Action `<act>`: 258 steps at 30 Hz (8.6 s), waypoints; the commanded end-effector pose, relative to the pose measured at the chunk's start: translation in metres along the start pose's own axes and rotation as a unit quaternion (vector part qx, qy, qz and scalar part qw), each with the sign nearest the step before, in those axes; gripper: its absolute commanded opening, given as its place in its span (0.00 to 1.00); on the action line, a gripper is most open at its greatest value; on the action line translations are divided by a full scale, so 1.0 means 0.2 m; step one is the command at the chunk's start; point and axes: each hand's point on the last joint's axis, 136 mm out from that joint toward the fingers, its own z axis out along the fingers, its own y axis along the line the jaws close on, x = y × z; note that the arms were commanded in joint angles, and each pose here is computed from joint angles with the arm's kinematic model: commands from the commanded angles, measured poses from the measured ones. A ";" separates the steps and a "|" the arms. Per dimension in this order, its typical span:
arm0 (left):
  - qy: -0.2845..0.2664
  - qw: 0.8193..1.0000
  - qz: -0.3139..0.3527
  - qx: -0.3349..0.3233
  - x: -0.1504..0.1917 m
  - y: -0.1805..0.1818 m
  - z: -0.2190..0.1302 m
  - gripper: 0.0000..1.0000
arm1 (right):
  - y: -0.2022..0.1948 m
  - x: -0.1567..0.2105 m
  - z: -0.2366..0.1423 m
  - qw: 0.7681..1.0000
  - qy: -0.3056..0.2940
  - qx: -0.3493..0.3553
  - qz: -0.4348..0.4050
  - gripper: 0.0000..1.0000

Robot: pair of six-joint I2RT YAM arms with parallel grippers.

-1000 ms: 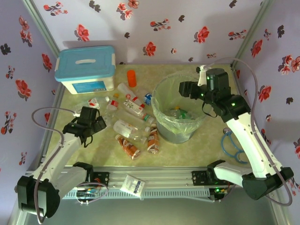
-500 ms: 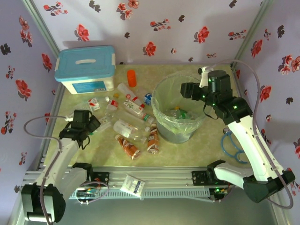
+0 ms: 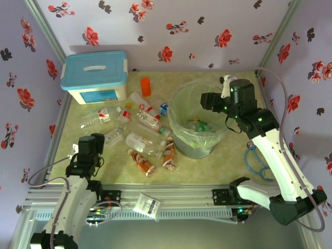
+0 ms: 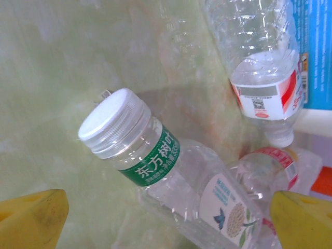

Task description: Put the plastic bottles in the bin

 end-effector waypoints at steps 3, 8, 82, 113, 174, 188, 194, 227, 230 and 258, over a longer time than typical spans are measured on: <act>-0.005 0.995 -0.095 0.010 0.01 0.03 0.10 1.00 | -0.04 0.05 -0.02 1.000 0.008 0.020 -0.006 0.73; -0.014 0.988 -0.151 0.011 0.00 0.07 0.15 1.00 | -0.06 0.06 -0.02 0.999 0.011 0.031 -0.009 0.73; 0.216 0.869 -0.183 0.406 0.40 -1.49 -0.47 0.09 | 1.19 -0.10 0.42 0.950 0.070 -0.305 0.001 0.97; 0.150 0.920 -0.074 0.355 0.40 -1.26 -0.38 0.94 | 1.16 -0.33 0.31 0.958 0.017 -0.285 -0.036 0.40; 0.021 0.938 0.343 0.052 0.14 -0.44 -0.31 0.98 | 0.19 0.52 0.38 0.900 0.416 -0.090 -0.090 0.61; 0.016 0.936 0.349 0.042 0.12 -0.43 -0.32 0.98 | 0.20 0.40 0.25 0.924 0.362 -0.080 -0.092 0.75; 0.016 0.937 0.346 0.042 0.12 -0.42 -0.31 0.98 | 0.21 0.46 0.25 0.918 0.378 -0.089 -0.079 0.57; 0.336 0.915 0.223 0.020 1.00 0.07 -0.36 0.95 | 0.04 -0.13 0.20 0.998 0.043 0.018 -0.033 0.81; 0.351 0.908 0.226 0.025 1.10 0.09 -0.37 0.96 | 0.03 -0.13 0.19 0.998 0.043 0.021 -0.035 0.81; 0.256 0.917 0.302 0.036 0.91 -0.01 -0.45 0.52 | 0.06 -0.15 0.16 0.999 0.038 0.004 -0.024 0.81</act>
